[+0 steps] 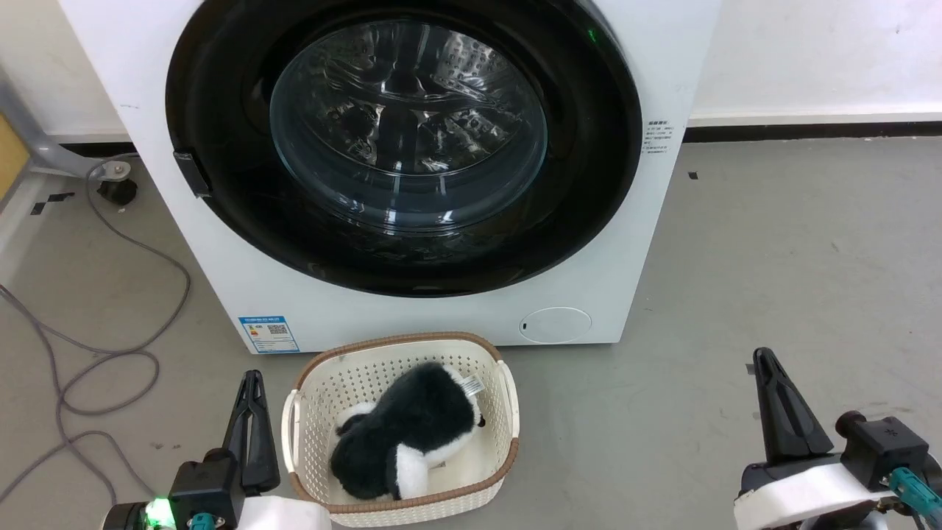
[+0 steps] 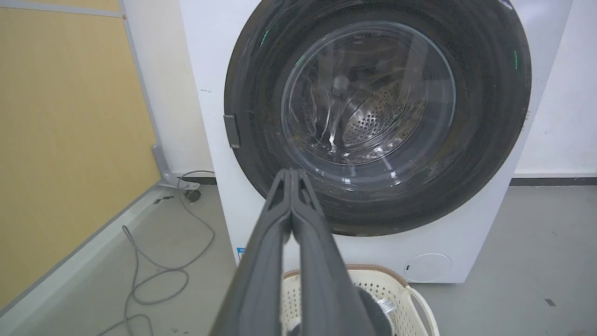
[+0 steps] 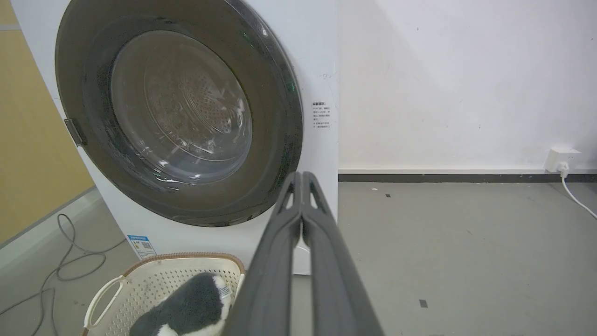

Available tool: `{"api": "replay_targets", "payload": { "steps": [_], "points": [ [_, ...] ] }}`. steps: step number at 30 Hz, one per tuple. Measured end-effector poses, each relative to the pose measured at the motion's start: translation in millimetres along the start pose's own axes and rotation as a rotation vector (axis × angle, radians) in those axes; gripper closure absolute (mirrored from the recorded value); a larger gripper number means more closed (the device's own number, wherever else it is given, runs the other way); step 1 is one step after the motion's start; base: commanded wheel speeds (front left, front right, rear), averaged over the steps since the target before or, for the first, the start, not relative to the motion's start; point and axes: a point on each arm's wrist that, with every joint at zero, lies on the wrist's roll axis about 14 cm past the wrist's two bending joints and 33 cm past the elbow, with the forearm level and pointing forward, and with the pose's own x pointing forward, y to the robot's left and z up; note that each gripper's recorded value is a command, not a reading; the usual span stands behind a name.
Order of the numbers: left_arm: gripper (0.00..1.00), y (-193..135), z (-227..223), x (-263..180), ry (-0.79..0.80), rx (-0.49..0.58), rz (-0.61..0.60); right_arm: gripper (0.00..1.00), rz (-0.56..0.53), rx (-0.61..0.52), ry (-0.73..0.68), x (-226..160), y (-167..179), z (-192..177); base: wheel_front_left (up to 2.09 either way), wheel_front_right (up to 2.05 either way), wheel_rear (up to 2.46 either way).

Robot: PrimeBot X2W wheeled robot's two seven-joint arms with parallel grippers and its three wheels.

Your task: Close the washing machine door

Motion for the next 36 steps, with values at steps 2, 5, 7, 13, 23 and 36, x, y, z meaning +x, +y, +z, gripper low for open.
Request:
{"api": "replay_targets", "payload": {
  "steps": [2,5,7,13,23,36],
  "points": [
    [1.0,0.3,-0.7,-0.2,0.005,0.0,0.001,1.0,0.001,0.0,0.007,0.2,0.4,-0.8,0.0,0.0,0.0],
    [1.0,0.0,-1.1,-0.4,0.009,-0.002,-0.004,1.0,0.005,-0.004,0.01,0.6,1.3,-1.0,0.0,0.0,0.0],
    [1.0,0.5,-1.7,-0.5,0.014,-0.001,-0.003,1.0,0.007,-0.006,0.013,1.0,2.0,-1.1,0.0,0.0,0.0],
    [1.0,0.6,-2.7,-0.8,0.023,-0.003,-0.007,1.0,0.014,-0.013,0.016,2.0,4.0,-0.4,0.0,0.0,0.0],
    [1.0,1.3,-5.0,-1.4,0.043,-0.005,-0.01,1.0,0.024,-0.017,0.025,3.6,7.2,0.4,0.0,0.0,0.0],
    [1.0,1.4,-6.7,-1.5,0.063,-0.004,-0.019,1.0,0.038,-0.025,0.042,5.2,11.5,0.1,0.0,0.0,0.0]
  ]
}}
